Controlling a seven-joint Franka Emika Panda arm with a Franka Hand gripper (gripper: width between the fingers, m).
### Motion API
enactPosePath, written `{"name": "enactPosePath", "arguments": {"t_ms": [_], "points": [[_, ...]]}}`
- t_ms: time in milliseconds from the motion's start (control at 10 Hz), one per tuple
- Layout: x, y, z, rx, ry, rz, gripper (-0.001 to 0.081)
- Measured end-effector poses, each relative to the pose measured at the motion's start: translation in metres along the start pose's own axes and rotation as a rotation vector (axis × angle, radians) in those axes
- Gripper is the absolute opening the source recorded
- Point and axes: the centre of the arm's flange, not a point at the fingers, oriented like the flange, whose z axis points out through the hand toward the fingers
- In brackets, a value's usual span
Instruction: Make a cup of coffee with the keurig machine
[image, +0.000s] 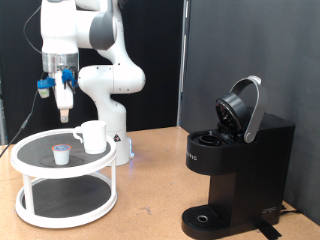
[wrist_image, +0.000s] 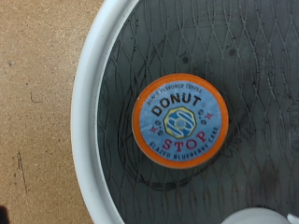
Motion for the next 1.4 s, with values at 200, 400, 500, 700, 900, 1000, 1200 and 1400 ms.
{"name": "enactPosePath", "arguments": {"t_ms": [200,400,500,700,900,1000,1200,1400], "points": [[0.001,0.0,0.015,0.017,0.006,-0.005,0.0734],[0.004,0.001,0.033,0.041,0.014,-0.01,0.0734],[0.005,0.002,0.041,0.048,0.017,-0.013,0.0734],[0.006,0.005,0.059,0.058,0.025,-0.017,0.0734],[0.005,0.008,0.074,0.064,0.026,-0.019,0.0734],[0.004,0.009,0.081,0.066,0.025,-0.02,0.0734],[0.003,0.011,0.09,0.065,0.025,-0.023,0.0734],[0.003,0.013,0.096,0.061,0.027,-0.019,0.0734]]}}
